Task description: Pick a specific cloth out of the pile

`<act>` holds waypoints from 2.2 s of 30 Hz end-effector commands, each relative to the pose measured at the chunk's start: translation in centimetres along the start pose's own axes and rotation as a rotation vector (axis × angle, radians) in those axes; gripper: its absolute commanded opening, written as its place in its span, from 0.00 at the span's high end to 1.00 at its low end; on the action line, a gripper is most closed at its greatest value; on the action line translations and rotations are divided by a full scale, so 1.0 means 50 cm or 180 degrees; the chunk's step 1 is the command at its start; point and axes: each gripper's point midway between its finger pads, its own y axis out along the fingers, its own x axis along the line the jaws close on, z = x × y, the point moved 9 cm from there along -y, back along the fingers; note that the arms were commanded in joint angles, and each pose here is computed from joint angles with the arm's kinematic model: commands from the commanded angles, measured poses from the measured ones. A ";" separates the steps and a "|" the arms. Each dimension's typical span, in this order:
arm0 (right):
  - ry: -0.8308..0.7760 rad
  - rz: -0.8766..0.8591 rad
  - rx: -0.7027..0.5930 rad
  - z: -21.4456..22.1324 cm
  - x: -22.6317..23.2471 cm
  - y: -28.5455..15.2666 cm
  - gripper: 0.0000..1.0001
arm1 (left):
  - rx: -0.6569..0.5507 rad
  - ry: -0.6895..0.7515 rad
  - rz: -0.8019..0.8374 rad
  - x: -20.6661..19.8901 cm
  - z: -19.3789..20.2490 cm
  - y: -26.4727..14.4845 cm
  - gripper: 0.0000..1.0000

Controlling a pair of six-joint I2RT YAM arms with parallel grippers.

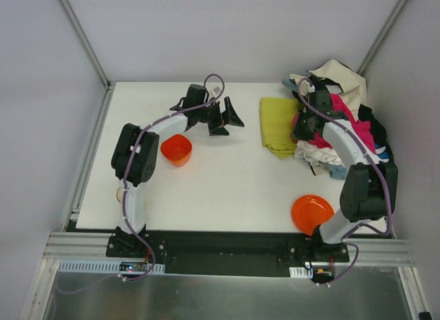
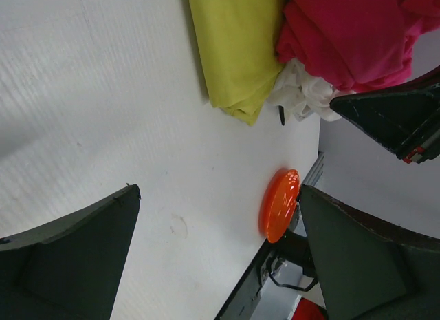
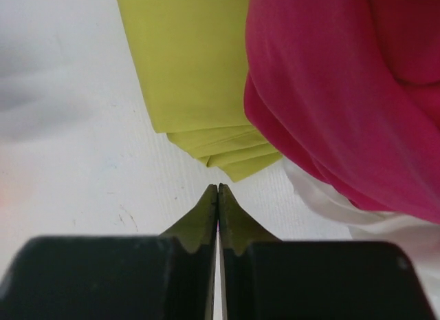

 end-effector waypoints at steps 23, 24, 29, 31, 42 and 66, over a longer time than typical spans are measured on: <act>0.0568 0.1309 -0.0113 -0.052 -0.149 0.065 0.99 | 0.0307 -0.0404 0.0065 -0.022 0.013 0.242 0.01; 0.0625 0.1338 -0.0096 -0.047 -0.159 0.063 0.99 | 0.0297 -0.0425 0.0061 -0.021 0.011 0.245 0.02; 0.0918 0.1539 -0.0088 -0.024 -0.212 0.049 0.99 | 0.0296 -0.0536 0.0041 -0.010 0.006 0.262 0.05; 0.1047 0.1581 -0.0081 -0.013 -0.232 0.042 0.99 | 0.0301 -0.0556 0.0043 -0.008 0.006 0.265 0.05; 0.1192 0.1338 -0.0067 -0.007 -0.233 0.044 0.99 | 0.0293 -0.0690 -0.0011 0.010 0.009 0.303 0.12; 0.1265 0.1029 -0.0017 -0.009 -0.219 0.057 0.99 | 0.0234 -0.0658 0.0395 -0.018 0.045 0.431 0.55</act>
